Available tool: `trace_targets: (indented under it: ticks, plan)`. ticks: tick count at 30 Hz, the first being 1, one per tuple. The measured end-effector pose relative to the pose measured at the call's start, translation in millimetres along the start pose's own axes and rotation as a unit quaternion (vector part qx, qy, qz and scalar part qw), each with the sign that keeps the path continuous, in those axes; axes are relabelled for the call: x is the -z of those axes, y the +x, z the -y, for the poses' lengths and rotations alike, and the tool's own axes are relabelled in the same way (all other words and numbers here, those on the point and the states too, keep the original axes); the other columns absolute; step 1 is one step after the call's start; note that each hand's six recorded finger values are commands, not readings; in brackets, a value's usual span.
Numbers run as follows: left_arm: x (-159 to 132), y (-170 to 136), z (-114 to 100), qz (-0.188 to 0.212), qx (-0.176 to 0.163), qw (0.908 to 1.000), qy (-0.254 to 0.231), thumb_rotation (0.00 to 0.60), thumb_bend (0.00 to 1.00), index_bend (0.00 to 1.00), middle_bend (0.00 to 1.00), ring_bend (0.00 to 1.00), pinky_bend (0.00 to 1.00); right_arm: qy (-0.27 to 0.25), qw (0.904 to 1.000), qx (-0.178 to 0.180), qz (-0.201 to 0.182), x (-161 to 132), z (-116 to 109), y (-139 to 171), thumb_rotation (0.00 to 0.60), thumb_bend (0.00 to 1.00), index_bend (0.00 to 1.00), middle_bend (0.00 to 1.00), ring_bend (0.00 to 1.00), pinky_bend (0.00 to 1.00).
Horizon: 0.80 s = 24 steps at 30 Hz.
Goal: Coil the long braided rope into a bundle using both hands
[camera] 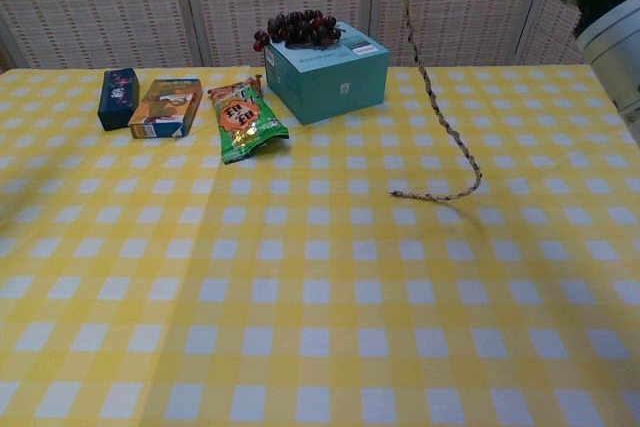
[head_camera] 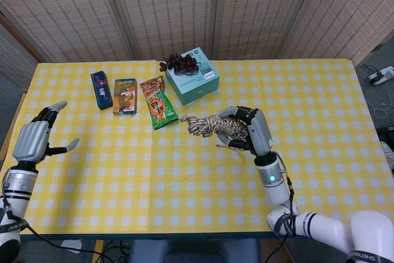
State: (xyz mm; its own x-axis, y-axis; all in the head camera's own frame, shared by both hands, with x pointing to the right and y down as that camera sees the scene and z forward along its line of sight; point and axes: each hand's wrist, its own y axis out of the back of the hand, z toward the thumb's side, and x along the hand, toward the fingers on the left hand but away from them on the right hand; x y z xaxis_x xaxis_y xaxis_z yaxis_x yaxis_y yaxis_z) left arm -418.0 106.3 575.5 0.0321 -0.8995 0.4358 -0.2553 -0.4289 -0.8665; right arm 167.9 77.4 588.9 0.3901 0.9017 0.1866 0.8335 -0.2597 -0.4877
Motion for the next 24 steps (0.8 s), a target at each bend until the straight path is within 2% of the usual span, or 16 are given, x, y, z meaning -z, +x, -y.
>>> trace_targets:
  ticks: [6, 14, 24]
  plan:
    - [28, -27, -6, -0.025, -0.024, 0.9988, 0.034, 0.598, 0.24, 0.13, 0.12, 0.12, 0.22, 0.009, 0.9999, -0.007, 0.010, 3, -8, 14, 0.600, 0.33, 0.93, 0.76, 0.62, 0.70]
    - [43, -69, -3, -0.034, -0.045, 0.9960, 0.069, 0.600, 0.24, 0.15, 0.12, 0.12, 0.22, 0.020, 0.9995, -0.015, 0.019, 7, -16, 25, 0.600, 0.33, 0.93, 0.76, 0.62, 0.70]
    - [50, -111, 22, -0.051, -0.036, 0.9934, 0.096, 0.600, 0.24, 0.15, 0.12, 0.12, 0.20, 0.025, 0.9994, -0.009, 0.022, 6, -27, 26, 0.600, 0.33, 0.93, 0.76, 0.62, 0.70]
